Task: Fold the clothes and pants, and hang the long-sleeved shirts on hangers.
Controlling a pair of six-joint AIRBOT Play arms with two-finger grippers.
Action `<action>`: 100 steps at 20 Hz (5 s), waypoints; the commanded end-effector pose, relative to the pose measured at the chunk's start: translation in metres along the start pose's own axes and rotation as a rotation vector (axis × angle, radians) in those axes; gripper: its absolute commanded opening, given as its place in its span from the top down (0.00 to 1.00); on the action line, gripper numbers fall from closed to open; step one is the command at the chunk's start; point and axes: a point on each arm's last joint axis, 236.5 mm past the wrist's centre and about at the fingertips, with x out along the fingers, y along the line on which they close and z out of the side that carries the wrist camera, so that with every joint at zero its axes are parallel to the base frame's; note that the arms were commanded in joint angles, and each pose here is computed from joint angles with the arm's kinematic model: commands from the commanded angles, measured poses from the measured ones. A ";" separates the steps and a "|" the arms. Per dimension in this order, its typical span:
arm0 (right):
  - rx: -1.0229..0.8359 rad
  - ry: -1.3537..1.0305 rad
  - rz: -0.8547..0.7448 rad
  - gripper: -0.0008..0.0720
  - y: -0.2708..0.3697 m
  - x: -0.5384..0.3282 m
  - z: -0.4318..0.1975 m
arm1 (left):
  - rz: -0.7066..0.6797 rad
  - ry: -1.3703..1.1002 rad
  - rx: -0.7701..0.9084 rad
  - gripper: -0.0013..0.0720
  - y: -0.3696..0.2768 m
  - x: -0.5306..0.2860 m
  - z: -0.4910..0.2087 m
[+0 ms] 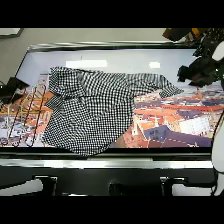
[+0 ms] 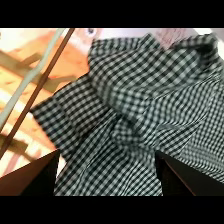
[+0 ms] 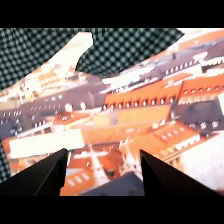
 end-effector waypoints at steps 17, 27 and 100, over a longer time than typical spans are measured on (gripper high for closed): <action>0.117 0.442 0.531 0.22 0.219 0.115 -0.318 | 0.106 0.325 -0.098 0.06 0.083 0.017 -0.165; 0.129 0.377 0.484 0.94 0.205 0.118 -0.302 | 0.191 0.381 -0.003 0.06 0.095 0.016 -0.179; 0.075 -0.405 0.586 0.94 0.252 0.026 0.101 | -0.354 -0.134 0.254 0.95 -0.254 0.082 -0.065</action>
